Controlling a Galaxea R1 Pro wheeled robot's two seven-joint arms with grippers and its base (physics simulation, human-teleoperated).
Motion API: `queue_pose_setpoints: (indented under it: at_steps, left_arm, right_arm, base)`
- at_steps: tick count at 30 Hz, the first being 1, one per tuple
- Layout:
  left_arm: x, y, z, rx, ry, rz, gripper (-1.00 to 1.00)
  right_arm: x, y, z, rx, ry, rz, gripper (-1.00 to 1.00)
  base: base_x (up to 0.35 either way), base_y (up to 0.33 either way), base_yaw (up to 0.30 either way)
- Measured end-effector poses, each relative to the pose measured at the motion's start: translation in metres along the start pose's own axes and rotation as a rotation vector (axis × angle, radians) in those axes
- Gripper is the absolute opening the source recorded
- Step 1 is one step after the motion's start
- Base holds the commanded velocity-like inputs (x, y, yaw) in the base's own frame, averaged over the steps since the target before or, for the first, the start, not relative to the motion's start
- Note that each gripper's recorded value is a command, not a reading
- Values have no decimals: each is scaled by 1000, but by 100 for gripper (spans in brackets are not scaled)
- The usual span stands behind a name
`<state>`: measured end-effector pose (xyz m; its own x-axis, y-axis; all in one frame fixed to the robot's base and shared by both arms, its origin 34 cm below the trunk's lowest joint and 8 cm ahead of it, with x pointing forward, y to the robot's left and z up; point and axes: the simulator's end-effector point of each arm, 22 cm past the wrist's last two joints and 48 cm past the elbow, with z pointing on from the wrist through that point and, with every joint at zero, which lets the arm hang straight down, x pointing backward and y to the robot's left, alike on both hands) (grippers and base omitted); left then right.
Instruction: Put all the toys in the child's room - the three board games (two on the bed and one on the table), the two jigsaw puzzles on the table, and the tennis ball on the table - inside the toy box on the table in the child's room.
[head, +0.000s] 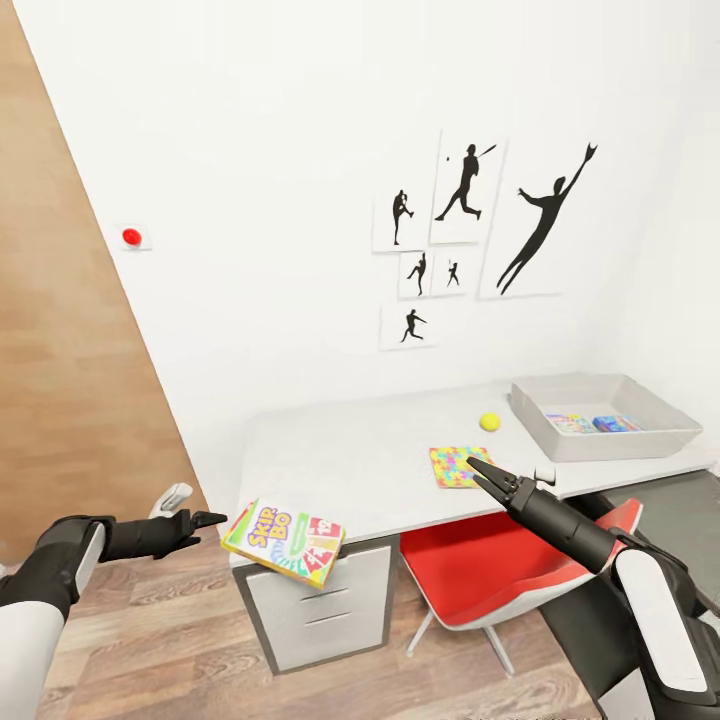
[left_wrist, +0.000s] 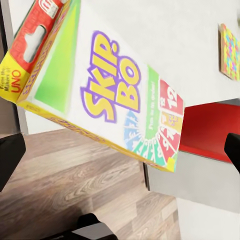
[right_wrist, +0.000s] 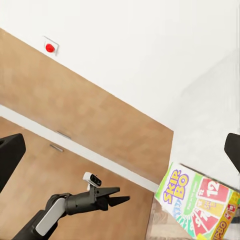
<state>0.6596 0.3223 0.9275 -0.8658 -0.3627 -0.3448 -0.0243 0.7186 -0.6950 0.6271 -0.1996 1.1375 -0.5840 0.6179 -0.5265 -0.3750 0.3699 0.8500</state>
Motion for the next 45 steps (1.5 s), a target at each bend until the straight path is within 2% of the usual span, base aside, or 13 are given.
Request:
queue_pose_setpoints:
  at_steps: [16,24,29,32,45]
  left_arm:
    - [-1,0,1,11,1,-14,100]
    - [4,4,8,15,22,-44,100]
    - [25,15,20,24,63,-102,100]
    - [32,19,25,27,77,-119,100]
    - [31,16,29,70,70,-137,100]
  right_arm:
    - [1,-3,2,0,-2,1,100]
    - [-2,-9,0,1,-4,5,100]
    - [-10,-15,-10,5,-12,29,100]
    - [-10,-18,-15,5,-6,52,100]
    - [-10,-25,-16,6,-11,67,100]
  base:
    - [0,-2,-20]
    - [0,0,0]
    - [0,0,0]
    - [0,0,0]
    - [0,0,0]
